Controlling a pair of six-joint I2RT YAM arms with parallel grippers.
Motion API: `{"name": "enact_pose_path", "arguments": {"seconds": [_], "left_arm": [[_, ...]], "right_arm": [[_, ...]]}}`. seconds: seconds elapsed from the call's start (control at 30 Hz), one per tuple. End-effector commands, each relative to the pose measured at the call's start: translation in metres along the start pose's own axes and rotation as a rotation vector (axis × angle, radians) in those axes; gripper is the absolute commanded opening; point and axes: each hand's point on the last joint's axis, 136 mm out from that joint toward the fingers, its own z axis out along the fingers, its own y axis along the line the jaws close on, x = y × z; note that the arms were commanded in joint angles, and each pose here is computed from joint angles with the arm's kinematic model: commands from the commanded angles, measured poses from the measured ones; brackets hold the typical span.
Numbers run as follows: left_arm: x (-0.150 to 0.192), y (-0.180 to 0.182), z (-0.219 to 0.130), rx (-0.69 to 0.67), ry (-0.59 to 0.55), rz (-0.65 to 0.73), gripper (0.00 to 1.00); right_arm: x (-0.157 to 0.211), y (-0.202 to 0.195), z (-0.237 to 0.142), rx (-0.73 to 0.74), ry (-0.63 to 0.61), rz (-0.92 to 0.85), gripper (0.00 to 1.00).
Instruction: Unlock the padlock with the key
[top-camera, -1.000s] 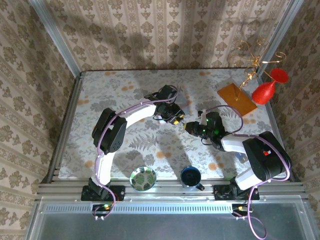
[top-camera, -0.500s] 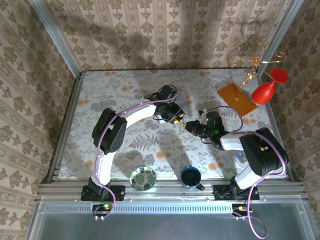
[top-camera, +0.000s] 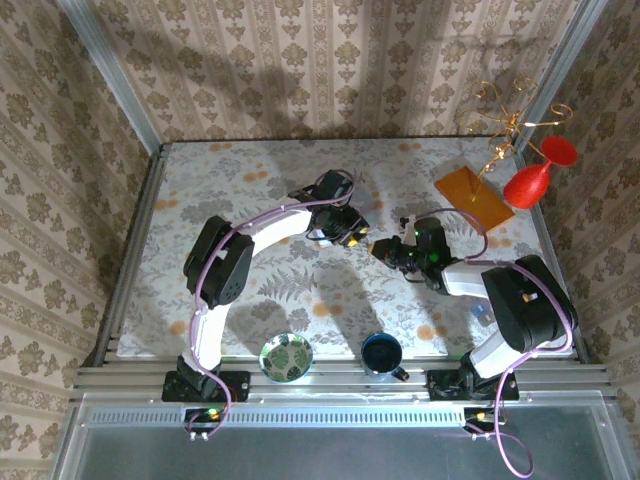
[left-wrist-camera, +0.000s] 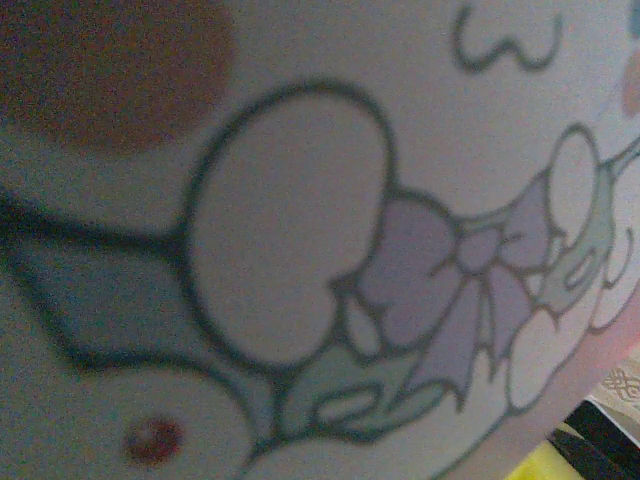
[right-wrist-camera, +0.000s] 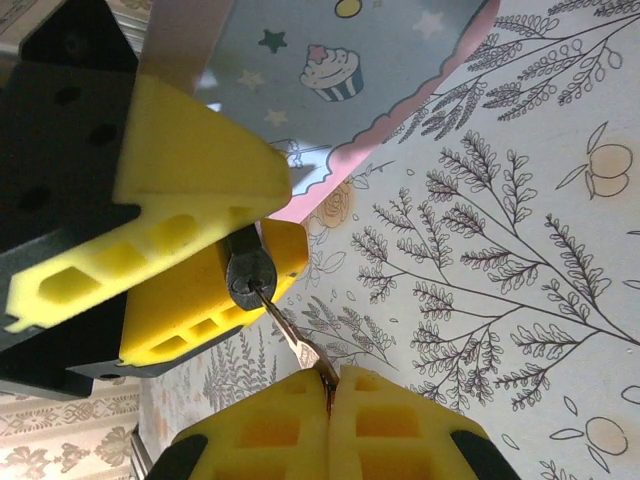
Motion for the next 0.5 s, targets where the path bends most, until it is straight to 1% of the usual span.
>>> {"name": "enact_pose_path", "arguments": {"seconds": [0.0,0.27,0.47], "left_arm": [[0.044,0.033,0.015,-0.096,0.195,-0.085,0.00],[0.045,0.034,0.016,-0.098,0.195,-0.086,0.00],[0.045,0.032,0.017,-0.094,0.195,-0.084,0.00]], "right_arm": [[-0.030,0.031,-0.003,-0.059,-0.057,-0.045,0.00],[-0.028,0.036,0.002,-0.090,-0.022,0.001,0.00],[-0.026,0.042,0.002,-0.154,-0.020,0.040,0.00]]}}
